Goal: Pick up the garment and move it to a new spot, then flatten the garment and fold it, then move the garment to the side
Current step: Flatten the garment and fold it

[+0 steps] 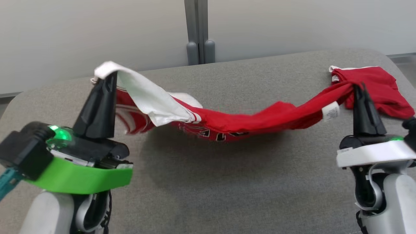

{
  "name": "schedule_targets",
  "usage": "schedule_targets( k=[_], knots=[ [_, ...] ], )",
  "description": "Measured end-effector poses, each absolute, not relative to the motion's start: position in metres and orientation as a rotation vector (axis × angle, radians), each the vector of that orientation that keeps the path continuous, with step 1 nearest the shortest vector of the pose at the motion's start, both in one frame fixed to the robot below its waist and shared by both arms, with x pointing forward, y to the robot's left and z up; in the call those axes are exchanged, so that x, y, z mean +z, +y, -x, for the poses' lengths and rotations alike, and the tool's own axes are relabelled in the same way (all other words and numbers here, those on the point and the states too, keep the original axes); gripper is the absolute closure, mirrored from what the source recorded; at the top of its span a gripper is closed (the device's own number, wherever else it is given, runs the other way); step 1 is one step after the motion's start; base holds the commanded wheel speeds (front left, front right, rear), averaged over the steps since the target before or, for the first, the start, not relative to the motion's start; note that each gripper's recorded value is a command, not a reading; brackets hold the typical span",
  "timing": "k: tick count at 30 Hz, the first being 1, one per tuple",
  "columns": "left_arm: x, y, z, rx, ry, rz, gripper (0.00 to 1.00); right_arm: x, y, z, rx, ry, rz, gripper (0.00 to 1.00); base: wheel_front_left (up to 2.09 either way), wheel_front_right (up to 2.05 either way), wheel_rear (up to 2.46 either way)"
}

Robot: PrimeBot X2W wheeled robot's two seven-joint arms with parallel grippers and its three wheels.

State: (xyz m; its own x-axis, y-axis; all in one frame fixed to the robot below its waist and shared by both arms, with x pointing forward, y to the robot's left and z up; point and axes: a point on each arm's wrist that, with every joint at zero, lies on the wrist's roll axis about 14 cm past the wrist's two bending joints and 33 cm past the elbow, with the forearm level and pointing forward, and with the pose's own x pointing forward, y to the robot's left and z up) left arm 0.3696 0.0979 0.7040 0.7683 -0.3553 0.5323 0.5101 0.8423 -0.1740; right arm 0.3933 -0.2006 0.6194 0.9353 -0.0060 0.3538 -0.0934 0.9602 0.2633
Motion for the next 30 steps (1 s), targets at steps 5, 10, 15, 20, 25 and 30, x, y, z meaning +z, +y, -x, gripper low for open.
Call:
schedule_targets(
  k=[5,10,15,20,25,30],
  knots=[
    [0.764,0.091,-0.344,-0.558,-0.654,0.184,0.93,0.689,-0.209,-0.362,0.05,-0.551,-0.219,1.0,0.0,0.0,0.0],
    [0.805,0.081,-0.329,-0.614,-0.743,0.063,0.98,0.738,-0.214,-0.335,0.044,-0.687,-0.156,1.0,0.0,0.0,0.0],
    [0.821,0.076,-0.341,-0.635,-0.753,0.003,1.0,0.757,-0.21,-0.334,0.054,-0.718,-0.117,1.0,0.0,0.0,0.0],
    [0.814,0.07,-0.387,-0.649,-0.671,0.002,1.0,0.745,-0.199,-0.375,0.1,-0.637,-0.126,1.0,0.0,0.0,0.0],
    [0.807,0.069,-0.46,-0.62,-0.587,-0.003,1.0,0.749,-0.182,-0.443,0.175,-0.61,-0.135,1.0,0.0,0.0,0.0],
    [0.811,0.089,-0.543,-0.49,-0.547,-0.058,1.0,0.772,-0.174,-0.524,0.184,-0.629,-0.105,1.0,0.0,0.0,0.0]
  ],
)
